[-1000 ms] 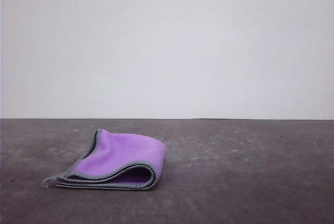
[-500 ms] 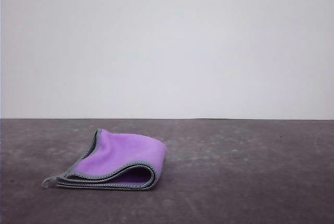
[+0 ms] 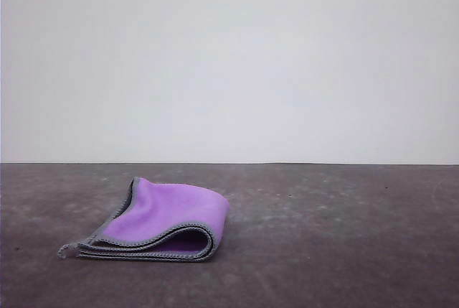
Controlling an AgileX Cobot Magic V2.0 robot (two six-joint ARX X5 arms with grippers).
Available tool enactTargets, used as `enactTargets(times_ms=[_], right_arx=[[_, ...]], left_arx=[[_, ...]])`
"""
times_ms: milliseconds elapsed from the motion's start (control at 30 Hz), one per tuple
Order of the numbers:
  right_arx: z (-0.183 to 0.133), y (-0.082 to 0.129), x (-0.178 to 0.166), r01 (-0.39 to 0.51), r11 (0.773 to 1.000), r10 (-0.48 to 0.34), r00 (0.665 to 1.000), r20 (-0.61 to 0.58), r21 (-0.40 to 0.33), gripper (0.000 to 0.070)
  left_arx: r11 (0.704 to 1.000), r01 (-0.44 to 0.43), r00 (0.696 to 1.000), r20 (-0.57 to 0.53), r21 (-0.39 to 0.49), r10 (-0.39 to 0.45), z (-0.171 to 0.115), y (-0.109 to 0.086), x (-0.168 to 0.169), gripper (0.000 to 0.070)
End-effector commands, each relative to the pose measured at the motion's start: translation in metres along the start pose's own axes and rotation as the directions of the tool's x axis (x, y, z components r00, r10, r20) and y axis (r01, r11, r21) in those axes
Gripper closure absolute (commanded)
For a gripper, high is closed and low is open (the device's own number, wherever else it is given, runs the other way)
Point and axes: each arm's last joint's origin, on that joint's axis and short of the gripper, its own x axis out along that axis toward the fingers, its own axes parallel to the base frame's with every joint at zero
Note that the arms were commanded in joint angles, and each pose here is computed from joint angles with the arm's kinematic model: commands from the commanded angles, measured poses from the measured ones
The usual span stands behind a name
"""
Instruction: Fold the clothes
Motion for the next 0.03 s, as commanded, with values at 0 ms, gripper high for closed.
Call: enactTargets(times_ms=[0], right_arx=[[-0.0003, -0.0001, 0.0004, 0.001, 1.000, -0.001, 1.000, 0.007, 0.012, 0.0689]], left_arx=[[1.000, 0.002, 1.000, -0.004, -0.001, -0.002, -0.0052, 0.0002, 0.0020, 0.0700]])
